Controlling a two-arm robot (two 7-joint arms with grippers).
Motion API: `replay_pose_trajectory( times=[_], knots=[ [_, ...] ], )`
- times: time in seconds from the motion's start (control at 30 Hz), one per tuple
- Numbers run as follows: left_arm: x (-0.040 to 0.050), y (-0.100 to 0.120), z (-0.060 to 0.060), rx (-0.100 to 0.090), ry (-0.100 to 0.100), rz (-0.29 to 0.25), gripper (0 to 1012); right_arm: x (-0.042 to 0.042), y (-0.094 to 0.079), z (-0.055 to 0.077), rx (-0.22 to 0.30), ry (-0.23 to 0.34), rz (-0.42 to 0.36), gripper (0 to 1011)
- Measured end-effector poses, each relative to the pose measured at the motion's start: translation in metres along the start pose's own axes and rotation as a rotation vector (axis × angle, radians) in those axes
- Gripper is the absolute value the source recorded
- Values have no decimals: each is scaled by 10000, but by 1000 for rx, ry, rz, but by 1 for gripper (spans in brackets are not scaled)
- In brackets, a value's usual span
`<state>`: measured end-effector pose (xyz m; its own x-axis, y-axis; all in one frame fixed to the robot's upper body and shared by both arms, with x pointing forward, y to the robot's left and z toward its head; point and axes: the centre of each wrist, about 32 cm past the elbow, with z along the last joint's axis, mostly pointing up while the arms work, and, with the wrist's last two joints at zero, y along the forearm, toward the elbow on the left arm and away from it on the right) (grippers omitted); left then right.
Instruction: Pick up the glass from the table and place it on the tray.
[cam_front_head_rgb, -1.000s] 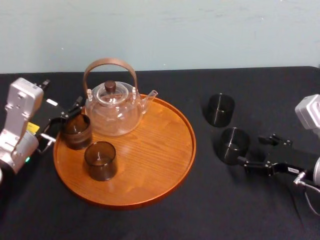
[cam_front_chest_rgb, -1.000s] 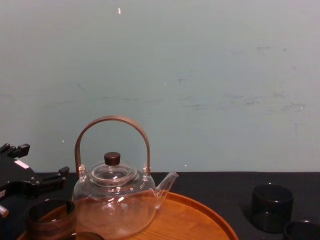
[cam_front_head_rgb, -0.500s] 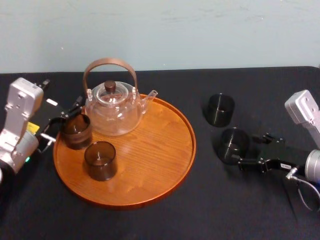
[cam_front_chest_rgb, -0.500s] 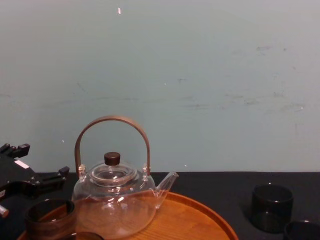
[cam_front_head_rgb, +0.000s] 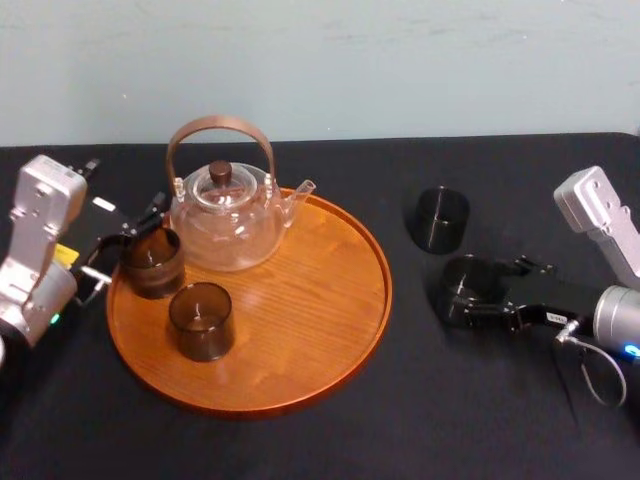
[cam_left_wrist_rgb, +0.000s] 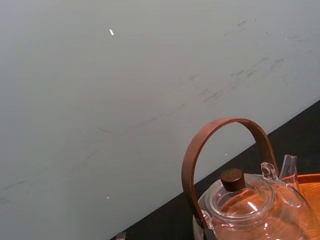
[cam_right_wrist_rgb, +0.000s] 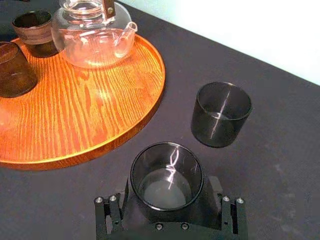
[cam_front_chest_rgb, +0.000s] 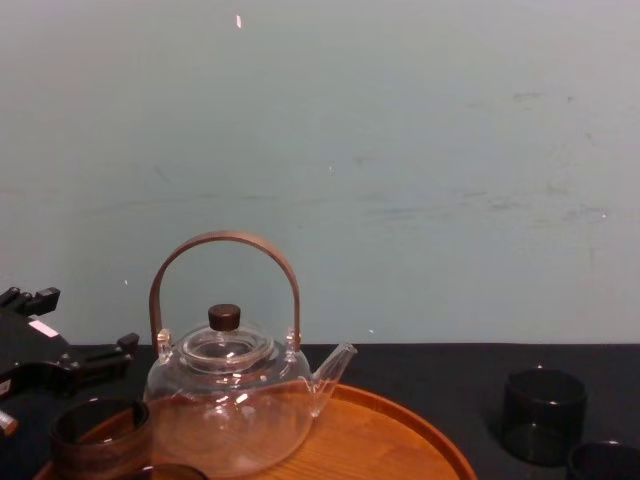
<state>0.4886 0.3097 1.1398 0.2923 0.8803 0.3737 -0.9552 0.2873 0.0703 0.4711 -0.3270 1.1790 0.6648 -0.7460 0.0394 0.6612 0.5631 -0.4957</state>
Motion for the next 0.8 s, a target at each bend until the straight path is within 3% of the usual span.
replay_pose_trajectory(
  times=[0.7,0.8],
  knots=[
    [0,0,0,0,0,0,1001,-5,82,36,1,-7,-6,1002],
    [0,0,0,0,0,0,1001,-3,79,36,2,-7,-6,963]
  ],
)
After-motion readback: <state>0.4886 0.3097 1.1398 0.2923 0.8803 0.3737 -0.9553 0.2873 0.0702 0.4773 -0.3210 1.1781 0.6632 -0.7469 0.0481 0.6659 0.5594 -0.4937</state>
